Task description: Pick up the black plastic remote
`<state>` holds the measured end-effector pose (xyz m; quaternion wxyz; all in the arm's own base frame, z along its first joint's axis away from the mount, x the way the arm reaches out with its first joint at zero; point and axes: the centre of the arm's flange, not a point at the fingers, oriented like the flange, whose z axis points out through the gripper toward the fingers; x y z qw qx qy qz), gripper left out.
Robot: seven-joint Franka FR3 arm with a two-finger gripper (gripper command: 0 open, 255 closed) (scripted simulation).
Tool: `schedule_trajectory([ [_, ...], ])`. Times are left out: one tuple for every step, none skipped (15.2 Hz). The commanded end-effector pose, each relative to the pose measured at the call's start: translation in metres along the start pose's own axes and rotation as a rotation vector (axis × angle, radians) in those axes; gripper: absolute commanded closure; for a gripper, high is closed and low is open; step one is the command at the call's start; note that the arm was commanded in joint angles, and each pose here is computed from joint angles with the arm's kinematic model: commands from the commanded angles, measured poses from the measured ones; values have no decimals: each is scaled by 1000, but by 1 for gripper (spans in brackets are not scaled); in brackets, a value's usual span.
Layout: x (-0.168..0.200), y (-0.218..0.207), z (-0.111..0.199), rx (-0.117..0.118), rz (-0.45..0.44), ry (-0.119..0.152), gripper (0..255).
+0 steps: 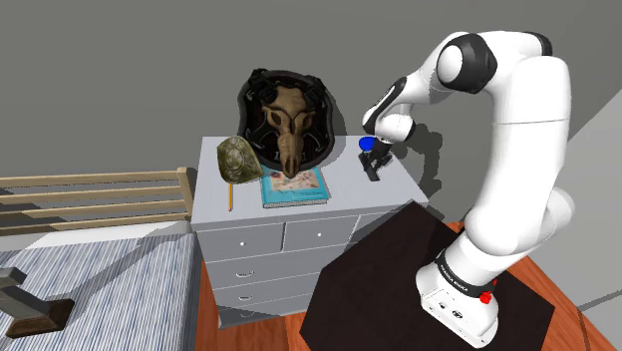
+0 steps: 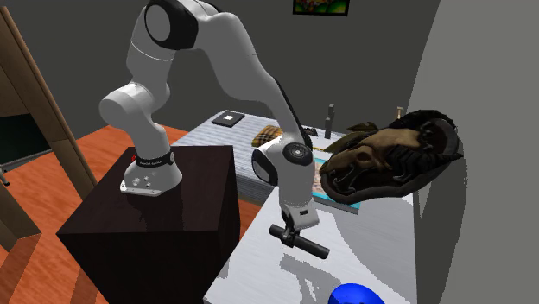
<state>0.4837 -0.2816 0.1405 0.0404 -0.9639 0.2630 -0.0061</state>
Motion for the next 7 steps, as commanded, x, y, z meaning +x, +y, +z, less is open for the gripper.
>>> schedule_trajectory([
  [0,0,-11,0,0,0,255],
  [0,-1,-16,0,0,0,255],
  [0,-1,-21,0,0,0,255],
  [0,-2,-26,0,0,0,255],
  [0,-2,-32,0,0,0,255],
  [-1,-2,-32,0,0,0,255],
  [0,-2,-32,0,0,0,255],
])
